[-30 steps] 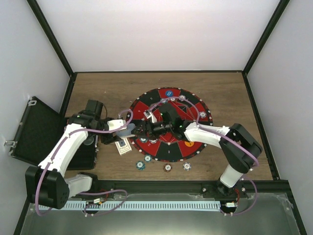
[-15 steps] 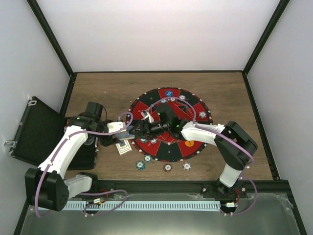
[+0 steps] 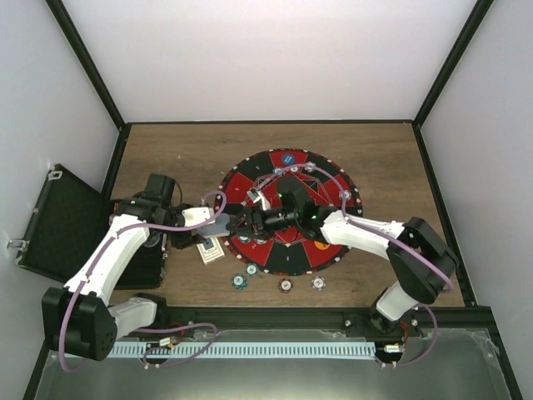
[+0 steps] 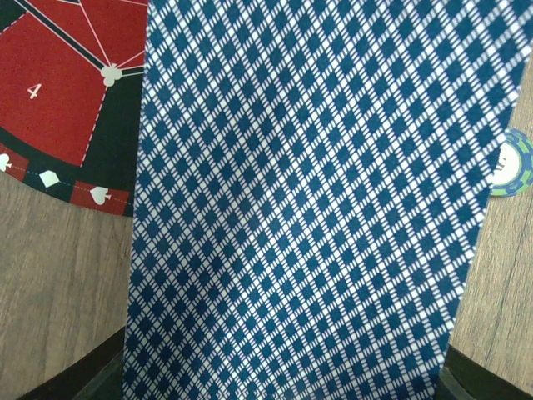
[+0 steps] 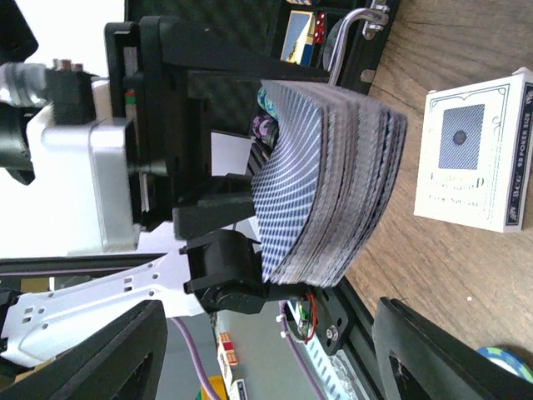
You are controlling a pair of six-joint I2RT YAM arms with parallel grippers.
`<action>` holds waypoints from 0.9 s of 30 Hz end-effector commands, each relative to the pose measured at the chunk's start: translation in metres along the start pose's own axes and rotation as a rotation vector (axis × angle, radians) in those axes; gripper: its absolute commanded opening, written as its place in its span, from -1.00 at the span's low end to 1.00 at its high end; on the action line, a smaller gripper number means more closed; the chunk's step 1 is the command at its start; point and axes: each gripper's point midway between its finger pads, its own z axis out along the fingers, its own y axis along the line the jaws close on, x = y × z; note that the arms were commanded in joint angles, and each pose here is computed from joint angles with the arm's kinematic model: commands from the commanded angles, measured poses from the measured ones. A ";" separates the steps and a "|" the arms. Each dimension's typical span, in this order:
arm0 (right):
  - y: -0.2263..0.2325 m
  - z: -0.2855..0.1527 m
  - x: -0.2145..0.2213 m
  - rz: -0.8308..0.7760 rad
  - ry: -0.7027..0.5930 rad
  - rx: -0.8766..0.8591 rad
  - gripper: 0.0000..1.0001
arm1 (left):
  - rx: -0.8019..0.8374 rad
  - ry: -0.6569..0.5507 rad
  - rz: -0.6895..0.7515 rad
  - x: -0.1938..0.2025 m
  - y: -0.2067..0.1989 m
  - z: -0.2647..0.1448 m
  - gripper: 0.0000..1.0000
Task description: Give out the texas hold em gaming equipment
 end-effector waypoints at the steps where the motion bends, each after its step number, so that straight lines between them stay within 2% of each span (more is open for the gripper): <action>1: 0.008 0.010 -0.015 -0.021 0.004 -0.018 0.39 | -0.022 -0.039 0.041 -0.009 0.002 -0.005 -0.92; 9: 0.010 0.038 -0.028 -0.017 0.050 -0.048 0.28 | -0.031 -0.041 0.040 -0.010 0.004 -0.006 -0.92; 14: 0.005 0.053 -0.026 0.018 0.079 -0.076 -0.03 | -0.036 -0.044 0.038 -0.011 0.005 -0.006 -0.92; 20: 0.010 0.063 -0.021 0.045 0.109 -0.132 -0.13 | -0.067 -0.051 0.030 -0.013 0.011 -0.006 -0.92; 22: 0.012 0.064 -0.021 0.047 0.112 -0.146 -0.22 | -0.081 -0.056 0.027 -0.013 0.014 -0.005 -0.87; 24: 0.011 0.065 -0.021 0.054 0.108 -0.147 -0.41 | -0.079 -0.064 0.024 -0.015 0.014 -0.005 -0.70; 25: 0.012 0.065 -0.022 0.054 0.106 -0.149 -0.50 | -0.075 -0.066 0.025 -0.015 0.013 -0.004 -0.51; 27: 0.013 0.064 -0.021 0.055 0.105 -0.161 -0.67 | -0.066 -0.066 0.022 -0.014 0.011 -0.004 0.44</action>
